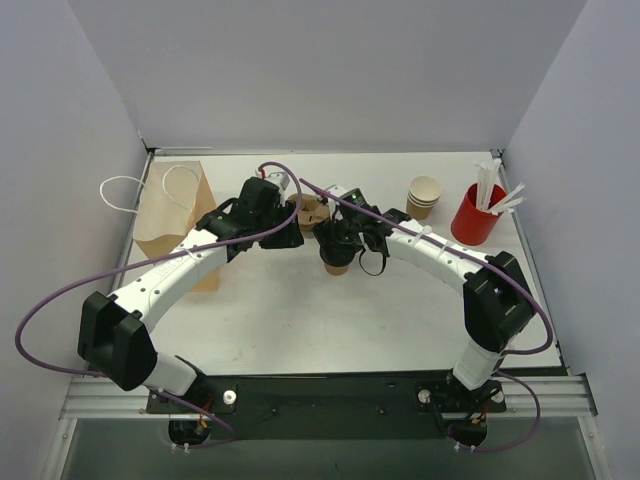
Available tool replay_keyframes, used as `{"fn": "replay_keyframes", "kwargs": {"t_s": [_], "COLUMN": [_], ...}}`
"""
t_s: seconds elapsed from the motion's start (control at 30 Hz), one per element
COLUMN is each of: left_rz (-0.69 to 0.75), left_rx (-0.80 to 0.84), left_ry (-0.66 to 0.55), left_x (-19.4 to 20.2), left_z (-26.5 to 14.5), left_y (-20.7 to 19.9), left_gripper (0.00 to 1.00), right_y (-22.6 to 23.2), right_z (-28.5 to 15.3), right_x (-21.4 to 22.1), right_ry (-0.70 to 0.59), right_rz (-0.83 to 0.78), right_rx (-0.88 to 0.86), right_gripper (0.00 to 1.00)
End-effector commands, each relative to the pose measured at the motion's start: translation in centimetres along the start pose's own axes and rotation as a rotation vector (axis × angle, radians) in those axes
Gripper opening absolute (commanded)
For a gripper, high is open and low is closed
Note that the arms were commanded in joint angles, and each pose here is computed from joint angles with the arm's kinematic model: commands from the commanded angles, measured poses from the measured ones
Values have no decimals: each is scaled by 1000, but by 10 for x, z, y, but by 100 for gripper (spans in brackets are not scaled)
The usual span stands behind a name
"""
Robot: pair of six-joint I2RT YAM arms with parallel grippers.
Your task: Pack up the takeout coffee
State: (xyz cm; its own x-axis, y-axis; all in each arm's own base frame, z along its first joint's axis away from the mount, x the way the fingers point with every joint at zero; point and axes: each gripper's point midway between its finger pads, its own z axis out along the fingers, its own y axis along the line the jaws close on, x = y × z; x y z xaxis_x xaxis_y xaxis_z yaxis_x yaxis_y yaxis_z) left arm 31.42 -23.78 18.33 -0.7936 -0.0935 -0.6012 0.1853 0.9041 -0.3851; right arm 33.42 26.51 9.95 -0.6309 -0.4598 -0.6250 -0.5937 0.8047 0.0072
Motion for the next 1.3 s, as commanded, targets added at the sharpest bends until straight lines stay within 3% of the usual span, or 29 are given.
{"fn": "replay_keyframes", "kwargs": {"t_s": [0.0,0.27,1.27], "left_rz": [5,3,-13], "left_rx": [37,38,20], "left_ry": [-51,-43,-8], "left_x": [-14,-11,4], "left_z": [-4,-1,15], "left_y": [-9,-8,-1], "left_gripper": [54,54,54], "right_y": [-7,-21,-36], "right_z": [6,10,22], "right_x": [17,44,97], "right_ry": [60,148,333], "right_rz": [15,31,14], "right_rx": [57,166,297], "right_gripper": [72,72,71]}}
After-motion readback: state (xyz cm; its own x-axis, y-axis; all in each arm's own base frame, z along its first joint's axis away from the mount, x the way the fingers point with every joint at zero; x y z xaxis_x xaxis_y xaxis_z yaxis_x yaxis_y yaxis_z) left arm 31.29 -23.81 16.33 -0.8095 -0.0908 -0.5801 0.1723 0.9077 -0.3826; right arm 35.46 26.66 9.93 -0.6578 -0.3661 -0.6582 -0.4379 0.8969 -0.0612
